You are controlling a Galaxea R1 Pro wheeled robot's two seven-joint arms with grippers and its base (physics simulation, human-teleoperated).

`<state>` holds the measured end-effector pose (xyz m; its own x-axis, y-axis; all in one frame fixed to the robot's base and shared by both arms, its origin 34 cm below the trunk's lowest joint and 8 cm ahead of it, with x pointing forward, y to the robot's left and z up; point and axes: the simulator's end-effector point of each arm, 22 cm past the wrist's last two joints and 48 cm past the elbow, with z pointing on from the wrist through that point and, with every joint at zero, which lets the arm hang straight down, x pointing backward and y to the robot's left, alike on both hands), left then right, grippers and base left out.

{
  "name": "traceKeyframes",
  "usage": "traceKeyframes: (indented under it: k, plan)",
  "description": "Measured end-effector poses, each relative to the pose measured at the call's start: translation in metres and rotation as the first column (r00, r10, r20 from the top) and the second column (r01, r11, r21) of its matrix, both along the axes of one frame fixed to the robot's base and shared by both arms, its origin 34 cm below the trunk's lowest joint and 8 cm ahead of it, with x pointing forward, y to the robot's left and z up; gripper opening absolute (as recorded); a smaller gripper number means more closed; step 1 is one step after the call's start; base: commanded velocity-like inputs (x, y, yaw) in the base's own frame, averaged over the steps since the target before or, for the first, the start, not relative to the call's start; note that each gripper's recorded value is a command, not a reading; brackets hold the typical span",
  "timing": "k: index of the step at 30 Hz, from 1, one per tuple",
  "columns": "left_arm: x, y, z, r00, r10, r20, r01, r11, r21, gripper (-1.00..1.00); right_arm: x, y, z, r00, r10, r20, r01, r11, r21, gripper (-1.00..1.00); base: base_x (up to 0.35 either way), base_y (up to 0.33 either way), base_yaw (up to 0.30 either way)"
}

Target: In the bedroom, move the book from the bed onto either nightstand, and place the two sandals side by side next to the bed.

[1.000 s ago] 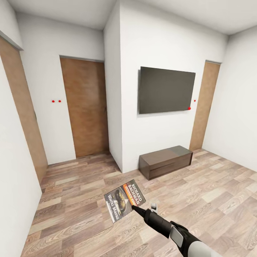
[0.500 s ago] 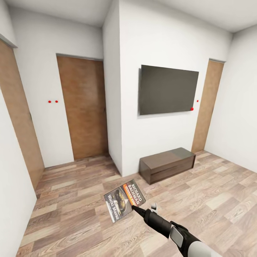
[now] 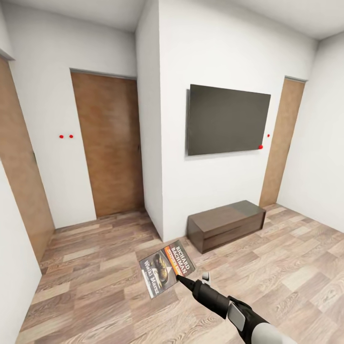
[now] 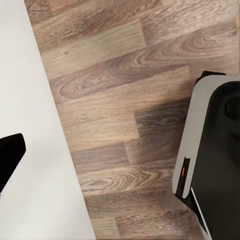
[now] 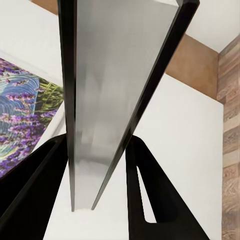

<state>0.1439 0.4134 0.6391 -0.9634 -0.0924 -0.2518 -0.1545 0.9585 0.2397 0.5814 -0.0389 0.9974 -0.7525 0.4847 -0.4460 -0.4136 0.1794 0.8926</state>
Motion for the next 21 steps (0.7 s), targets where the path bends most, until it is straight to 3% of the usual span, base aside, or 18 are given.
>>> traceKeyframes:
  k: [10, 21]
  plan:
    - [0.0001, 0.0000, 0.0000, 1.000, 0.000, 0.000, 0.000, 1.000, 0.000, 1.00, -0.0003, 0.0000, -0.0003, 1.000, 0.000, -0.001, 0.000, 1.000, 0.000, -1.00, 0.272, 0.000, -0.047]
    - [0.0005, -0.0003, -0.0001, 1.000, -0.001, 0.000, 0.001, 1.000, 0.000, 1.00, -0.0001, -0.0001, -0.0002, 1.000, 0.000, 0.000, 0.000, 1.000, 0.000, -1.00, 0.227, 0.000, -0.236]
